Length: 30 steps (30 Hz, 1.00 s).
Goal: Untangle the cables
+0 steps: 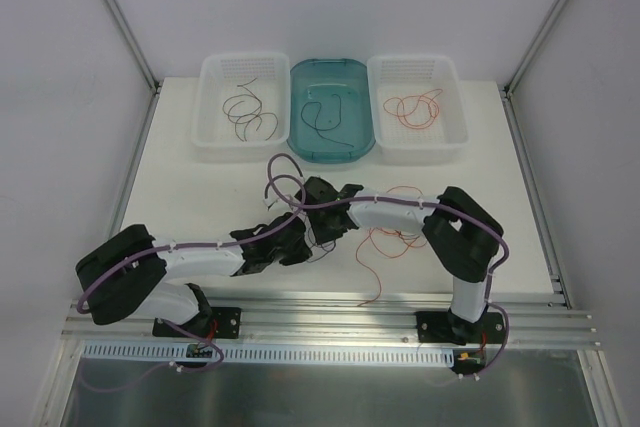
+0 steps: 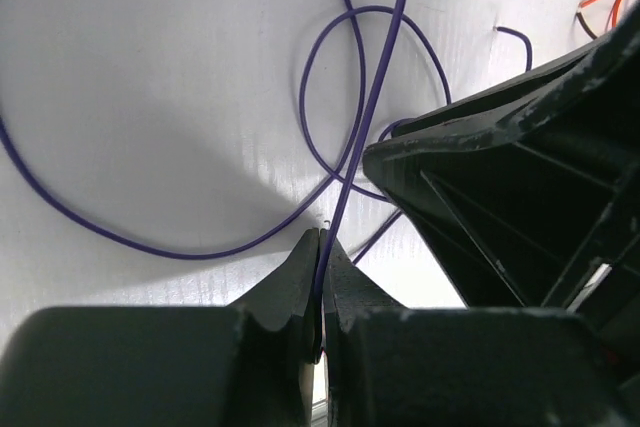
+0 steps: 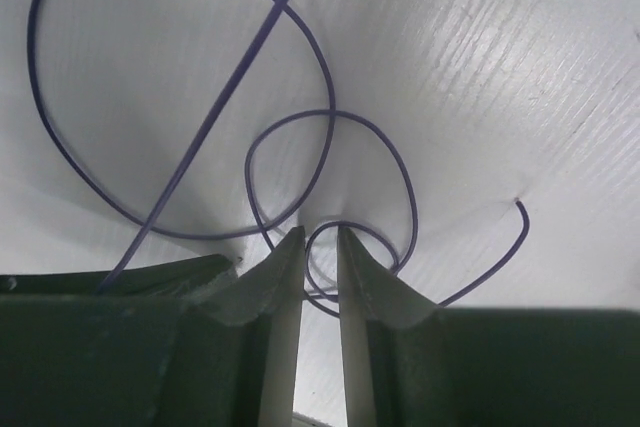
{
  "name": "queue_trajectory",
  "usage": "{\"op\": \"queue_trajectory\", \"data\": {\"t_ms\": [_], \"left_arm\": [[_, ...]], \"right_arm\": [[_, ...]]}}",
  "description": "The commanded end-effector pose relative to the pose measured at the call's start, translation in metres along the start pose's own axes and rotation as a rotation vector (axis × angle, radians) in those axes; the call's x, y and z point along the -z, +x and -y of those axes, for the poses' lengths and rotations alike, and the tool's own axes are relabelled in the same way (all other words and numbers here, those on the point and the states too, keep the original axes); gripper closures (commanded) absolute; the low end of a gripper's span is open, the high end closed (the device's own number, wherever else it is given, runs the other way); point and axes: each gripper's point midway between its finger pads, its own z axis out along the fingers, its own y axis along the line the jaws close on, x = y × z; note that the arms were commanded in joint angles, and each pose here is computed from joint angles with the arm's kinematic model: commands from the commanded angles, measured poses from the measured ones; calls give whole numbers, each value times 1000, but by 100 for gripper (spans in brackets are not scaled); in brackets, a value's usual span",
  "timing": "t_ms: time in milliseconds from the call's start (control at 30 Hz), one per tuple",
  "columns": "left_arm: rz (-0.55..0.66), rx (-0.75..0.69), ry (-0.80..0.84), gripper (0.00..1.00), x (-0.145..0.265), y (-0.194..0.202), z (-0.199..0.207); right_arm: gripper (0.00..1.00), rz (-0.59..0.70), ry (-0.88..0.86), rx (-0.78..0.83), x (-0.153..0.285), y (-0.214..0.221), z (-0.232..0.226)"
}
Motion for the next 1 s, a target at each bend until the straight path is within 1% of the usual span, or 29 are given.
{"op": "queue_trajectory", "data": {"t_ms": [0, 33, 67, 133, 167, 267, 367, 400, 433, 467, 500, 533, 600, 633, 667, 700, 767, 833, 867, 967], "left_arm": [[31, 40, -30, 100, 3, 0, -12], [37, 46, -31, 100, 4, -1, -13], [43, 54, -29, 100, 5, -2, -13], [51, 57, -34, 100, 6, -2, -16], [56, 58, -31, 100, 7, -3, -16], [60, 56, -36, 100, 7, -4, -18], [66, 44, -51, 100, 8, -5, -21], [69, 46, -56, 100, 8, -6, -23], [72, 42, -65, 100, 8, -7, -25], [77, 45, -79, 100, 8, -10, -30], [80, 46, -86, 100, 9, -11, -32], [84, 49, -91, 100, 9, -13, -34], [93, 45, -88, 100, 10, -17, -33], [95, 38, -87, 100, 10, -17, -32], [98, 35, -85, 100, 10, -19, -31], [103, 29, -80, 100, 11, -21, -29], [116, 16, -82, 100, 11, -25, -28], [126, 16, -86, 100, 12, -29, -29], [129, 15, -88, 100, 13, -31, -30], [146, 29, -100, 100, 16, -39, -37]], "right_arm": [[78, -15, 135, 25, -8, 5, 11], [80, -32, 163, 32, -8, 9, 16], [85, -33, 185, 41, -9, 10, 18], [92, -36, 198, 50, -7, 11, 20], [99, -34, 196, 52, -5, 11, 19], [99, -25, 188, 55, -1, 10, 19], [99, 34, 151, 51, 15, 1, 18], [99, 91, 99, 34, 35, -11, 12], [99, 139, 58, 23, 44, -21, 8], [99, 155, 38, 16, 49, -18, 11], [99, 193, -11, -2, 63, -26, 8], [99, 283, -82, -26, 90, -42, 3], [99, 332, -175, -57, 111, -47, 5], [99, 426, -255, -74, 140, -62, -1], [99, 456, -299, -81, 151, -66, -3], [99, 451, -371, -79, 158, -64, -7], [99, 511, -491, -66, 188, -70, -17], [99, 561, -548, -68, 202, -74, -16], [99, 581, -592, -56, 215, -72, -19], [99, 586, -614, -22, 224, -70, -15]]}}
